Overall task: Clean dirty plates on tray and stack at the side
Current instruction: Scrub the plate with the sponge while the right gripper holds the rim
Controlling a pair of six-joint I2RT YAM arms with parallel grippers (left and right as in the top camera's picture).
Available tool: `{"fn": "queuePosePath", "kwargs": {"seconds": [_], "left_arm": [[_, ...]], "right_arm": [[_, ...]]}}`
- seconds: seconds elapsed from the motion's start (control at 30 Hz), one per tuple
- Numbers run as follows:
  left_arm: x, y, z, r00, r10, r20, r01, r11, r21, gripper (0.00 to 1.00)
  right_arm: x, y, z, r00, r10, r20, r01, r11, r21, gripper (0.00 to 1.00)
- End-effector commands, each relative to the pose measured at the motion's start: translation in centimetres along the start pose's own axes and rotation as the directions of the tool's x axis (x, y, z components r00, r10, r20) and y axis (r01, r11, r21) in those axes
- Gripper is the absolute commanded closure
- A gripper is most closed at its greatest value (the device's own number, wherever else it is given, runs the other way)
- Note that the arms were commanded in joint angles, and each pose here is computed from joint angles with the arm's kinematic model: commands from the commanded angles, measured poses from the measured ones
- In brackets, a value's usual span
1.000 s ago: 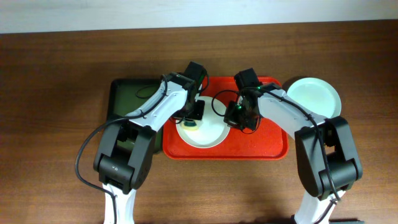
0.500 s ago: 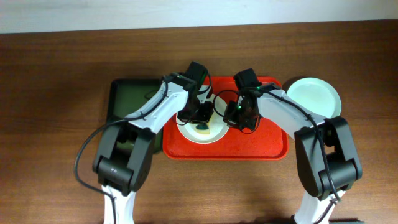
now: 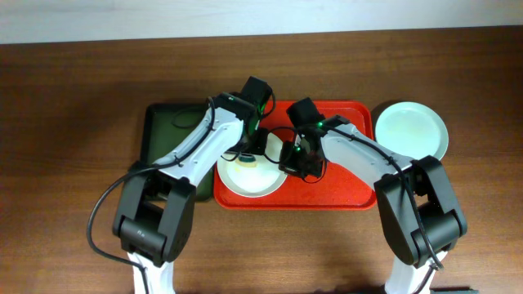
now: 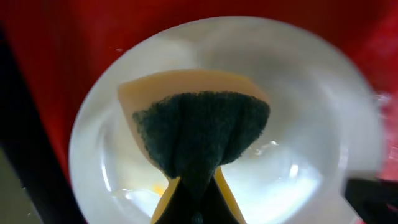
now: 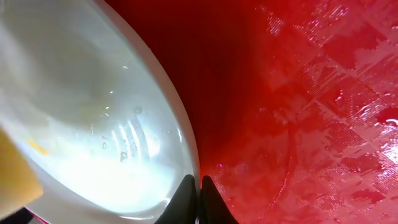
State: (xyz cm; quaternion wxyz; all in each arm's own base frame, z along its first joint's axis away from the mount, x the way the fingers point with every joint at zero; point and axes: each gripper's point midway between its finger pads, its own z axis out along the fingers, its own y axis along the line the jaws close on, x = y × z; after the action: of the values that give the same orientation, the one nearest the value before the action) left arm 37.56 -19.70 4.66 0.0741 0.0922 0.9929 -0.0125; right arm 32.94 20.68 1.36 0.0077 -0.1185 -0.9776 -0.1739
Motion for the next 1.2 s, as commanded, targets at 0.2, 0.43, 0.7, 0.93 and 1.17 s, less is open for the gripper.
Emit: {"fn": "queuePosePath", "kwargs": {"seconds": [0.2, 0.43, 0.7, 0.93, 1.17], "left_arm": [[2.6, 1.9, 2.1, 0.989, -0.100, -0.112, 0.086, 0.989, -0.122, 1.00], [3.9, 3.4, 3.5, 0.976, -0.147, -0.159, 0.131, 0.986, -0.107, 1.00], [5.9, 1.5, 6.1, 0.957, -0.178, -0.228, 0.200, 0.977, 0.076, 1.00], [5.0, -3.7, 3.5, 0.978, 0.061, -0.198, 0.032, 0.900, 0.436, 1.00], [2.8, 1.8, 1.2, 0.996, -0.057, -0.070, 0.066, 0.989, 0.135, 1.00]], "right_arm": [[0.2, -0.3, 0.3, 1.000, -0.008, -0.002, 0.008, 1.000, 0.014, 0.96], [0.2, -0.3, 0.3, 1.000, -0.008, -0.002, 0.008, 1.000, 0.014, 0.96], [0.2, -0.3, 0.3, 1.000, -0.008, -0.002, 0.008, 1.000, 0.014, 0.95], [0.0, -0.5, 0.3, 1.000, -0.008, 0.009, 0.008, 1.000, 0.029, 0.95], [0.0, -0.5, 0.3, 1.000, -0.008, 0.009, 0.008, 1.000, 0.028, 0.95]]}}
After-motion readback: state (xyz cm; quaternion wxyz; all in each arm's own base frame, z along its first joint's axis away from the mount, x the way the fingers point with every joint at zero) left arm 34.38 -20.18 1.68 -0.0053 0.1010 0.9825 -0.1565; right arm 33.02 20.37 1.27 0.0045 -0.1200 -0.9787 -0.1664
